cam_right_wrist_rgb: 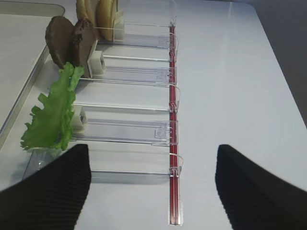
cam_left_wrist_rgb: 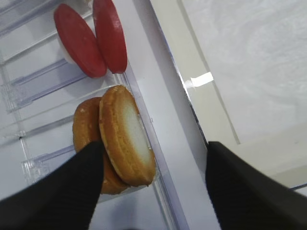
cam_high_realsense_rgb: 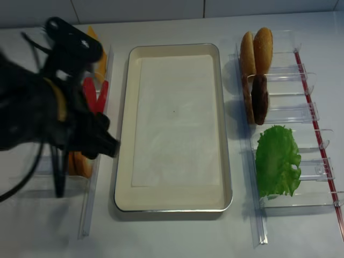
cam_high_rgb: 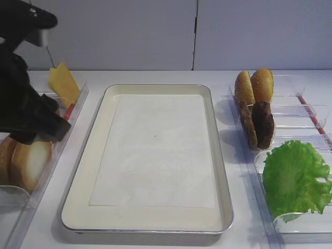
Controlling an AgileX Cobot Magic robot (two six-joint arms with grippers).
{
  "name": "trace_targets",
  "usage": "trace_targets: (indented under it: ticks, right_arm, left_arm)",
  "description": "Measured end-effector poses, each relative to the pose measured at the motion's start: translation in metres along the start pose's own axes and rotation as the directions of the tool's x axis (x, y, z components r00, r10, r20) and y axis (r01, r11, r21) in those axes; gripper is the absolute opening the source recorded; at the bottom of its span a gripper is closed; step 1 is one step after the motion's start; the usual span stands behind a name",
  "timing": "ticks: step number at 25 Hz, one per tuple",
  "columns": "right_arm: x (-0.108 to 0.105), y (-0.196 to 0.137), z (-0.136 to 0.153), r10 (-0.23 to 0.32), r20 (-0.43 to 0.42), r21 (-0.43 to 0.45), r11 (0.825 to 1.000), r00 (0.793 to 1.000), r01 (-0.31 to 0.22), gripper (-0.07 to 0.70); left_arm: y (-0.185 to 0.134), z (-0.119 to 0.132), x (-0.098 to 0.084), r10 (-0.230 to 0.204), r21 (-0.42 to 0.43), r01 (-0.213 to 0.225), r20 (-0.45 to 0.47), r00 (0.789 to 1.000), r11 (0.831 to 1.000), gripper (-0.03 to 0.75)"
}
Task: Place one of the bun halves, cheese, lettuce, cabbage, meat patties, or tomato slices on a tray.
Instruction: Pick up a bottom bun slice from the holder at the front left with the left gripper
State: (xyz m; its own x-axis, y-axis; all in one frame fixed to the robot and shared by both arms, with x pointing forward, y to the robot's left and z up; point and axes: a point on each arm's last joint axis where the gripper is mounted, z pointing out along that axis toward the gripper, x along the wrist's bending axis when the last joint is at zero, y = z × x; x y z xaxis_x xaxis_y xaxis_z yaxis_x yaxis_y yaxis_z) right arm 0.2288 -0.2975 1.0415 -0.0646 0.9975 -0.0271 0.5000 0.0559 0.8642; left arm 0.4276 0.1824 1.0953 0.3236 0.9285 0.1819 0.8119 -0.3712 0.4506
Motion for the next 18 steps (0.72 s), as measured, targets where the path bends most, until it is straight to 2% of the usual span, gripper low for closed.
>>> trace_targets:
  ticks: [3,9,14,16,18]
  right_arm:
    - [0.0,0.0,0.0,0.0,0.0,0.0,1.0,1.0,0.0,0.544]
    - [0.0,0.0,0.0,0.0,0.0,0.0,1.0,1.0,0.0,0.544]
    - [0.0,0.0,0.0,0.0,0.0,0.0,1.0,1.0,0.0,0.544]
    - [0.0,0.0,0.0,0.0,0.0,0.0,1.0,1.0,0.0,0.544]
    - [0.0,0.0,0.0,0.0,0.0,0.0,1.0,1.0,0.0,0.544]
  left_arm:
    - [0.002,0.008,-0.003,-0.047,0.022,0.048,-0.016,0.999,0.999,0.45]
    - [0.004,0.011,-0.004,-0.093,0.026,0.094,-0.031,0.995,0.995,0.435]
    - [0.003,0.02,0.012,-0.206,0.065,0.217,-0.137,0.969,0.974,0.435]
    - [0.004,0.021,0.016,-0.229,0.067,0.24,-0.136,0.964,0.969,0.435]
    - [0.005,0.023,0.015,-0.237,0.066,0.244,-0.107,0.966,0.967,0.435]
